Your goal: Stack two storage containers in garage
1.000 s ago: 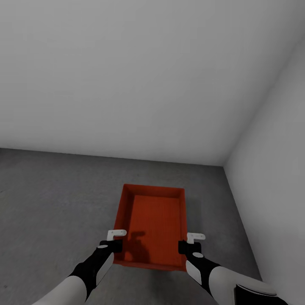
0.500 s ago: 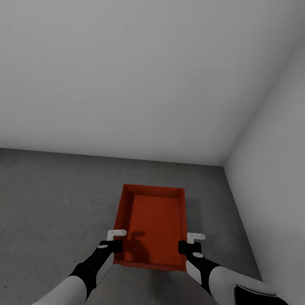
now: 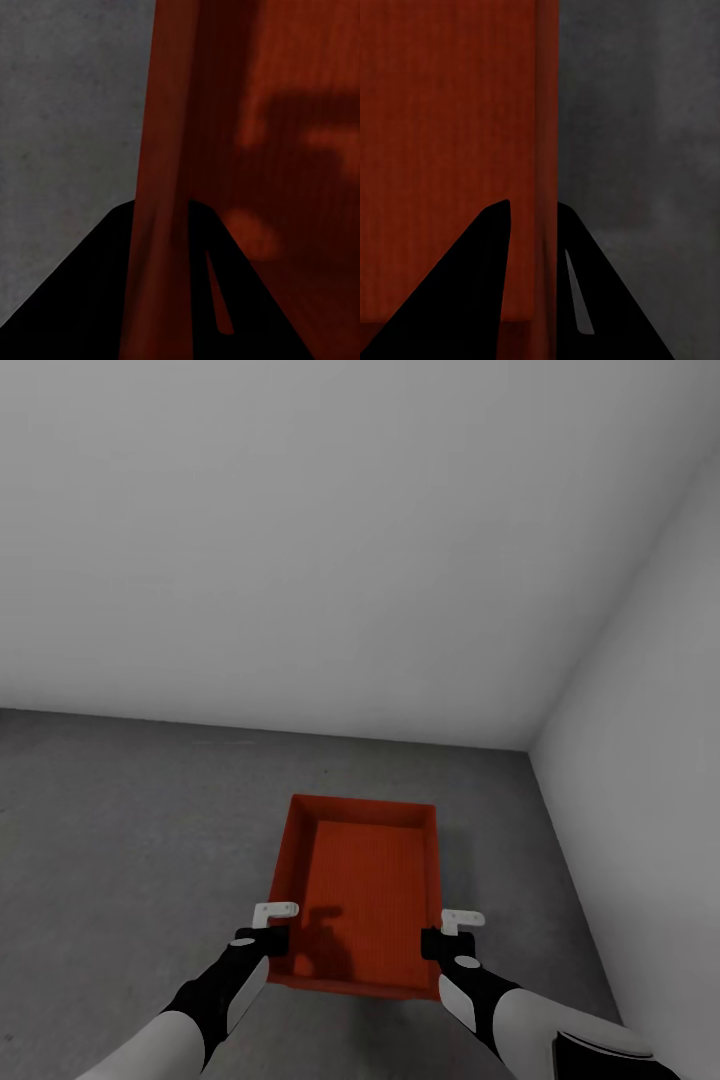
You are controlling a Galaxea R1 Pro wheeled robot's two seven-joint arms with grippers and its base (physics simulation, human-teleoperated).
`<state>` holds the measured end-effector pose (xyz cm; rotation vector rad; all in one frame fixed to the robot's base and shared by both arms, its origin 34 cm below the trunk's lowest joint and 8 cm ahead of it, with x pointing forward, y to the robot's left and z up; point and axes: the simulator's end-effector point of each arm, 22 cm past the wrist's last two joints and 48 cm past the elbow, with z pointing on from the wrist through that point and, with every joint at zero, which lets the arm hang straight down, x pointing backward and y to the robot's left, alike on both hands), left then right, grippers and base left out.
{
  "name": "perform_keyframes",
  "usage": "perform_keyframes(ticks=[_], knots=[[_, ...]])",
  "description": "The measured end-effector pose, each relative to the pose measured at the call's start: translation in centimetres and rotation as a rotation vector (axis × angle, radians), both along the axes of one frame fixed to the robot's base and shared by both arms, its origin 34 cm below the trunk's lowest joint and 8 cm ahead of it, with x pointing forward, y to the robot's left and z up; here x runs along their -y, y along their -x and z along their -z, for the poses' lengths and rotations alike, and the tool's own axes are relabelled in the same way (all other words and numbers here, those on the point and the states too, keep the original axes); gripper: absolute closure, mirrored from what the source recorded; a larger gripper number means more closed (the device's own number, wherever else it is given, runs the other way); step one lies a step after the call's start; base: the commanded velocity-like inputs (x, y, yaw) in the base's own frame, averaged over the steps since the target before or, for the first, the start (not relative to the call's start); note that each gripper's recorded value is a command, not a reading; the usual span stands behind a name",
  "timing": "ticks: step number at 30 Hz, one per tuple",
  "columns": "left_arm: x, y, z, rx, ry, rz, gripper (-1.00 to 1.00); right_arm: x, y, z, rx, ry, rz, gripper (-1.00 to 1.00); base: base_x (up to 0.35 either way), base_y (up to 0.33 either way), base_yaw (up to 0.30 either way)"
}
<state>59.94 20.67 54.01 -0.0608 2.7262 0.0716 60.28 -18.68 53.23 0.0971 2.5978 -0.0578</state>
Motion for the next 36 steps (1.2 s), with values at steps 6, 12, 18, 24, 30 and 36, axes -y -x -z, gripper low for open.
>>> perform_keyframes(ticks=[6, 12, 18, 24, 30, 36], knots=[[0.0, 0.0, 0.9, 0.000, 0.000, 0.000, 1.00, 0.0, 0.0, 0.9, 0.000, 0.000, 0.000, 1.00, 0.000, 0.000, 0.000], [0.0, -0.1, 1.8, 0.000, 0.000, 0.000, 1.00, 0.0, -0.1, 1.8, 0.000, 0.000, 0.000, 1.00, 0.000, 0.000, 0.000], [0.0, -0.1, 2.7, 0.001, 0.000, 0.000, 1.00, 0.0, -0.1, 2.7, 0.001, 0.000, 0.000, 1.00, 0.000, 0.000, 0.000], [0.0, -0.1, 3.6, 0.001, 0.000, 0.000, 1.00, 0.0, -0.1, 3.6, 0.001, 0.000, 0.000, 1.00, 0.000, 0.000, 0.000], [0.0, -0.1, 4.6, 0.001, 0.000, 0.000, 1.00, 0.0, -0.1, 4.6, 0.001, 0.000, 0.000, 1.00, 0.000, 0.000, 0.000], [0.0, -0.1, 5.6, 0.001, 0.000, 0.000, 1.00, 0.0, -0.1, 5.6, 0.001, 0.000, 0.000, 1.00, 0.000, 0.000, 0.000]])
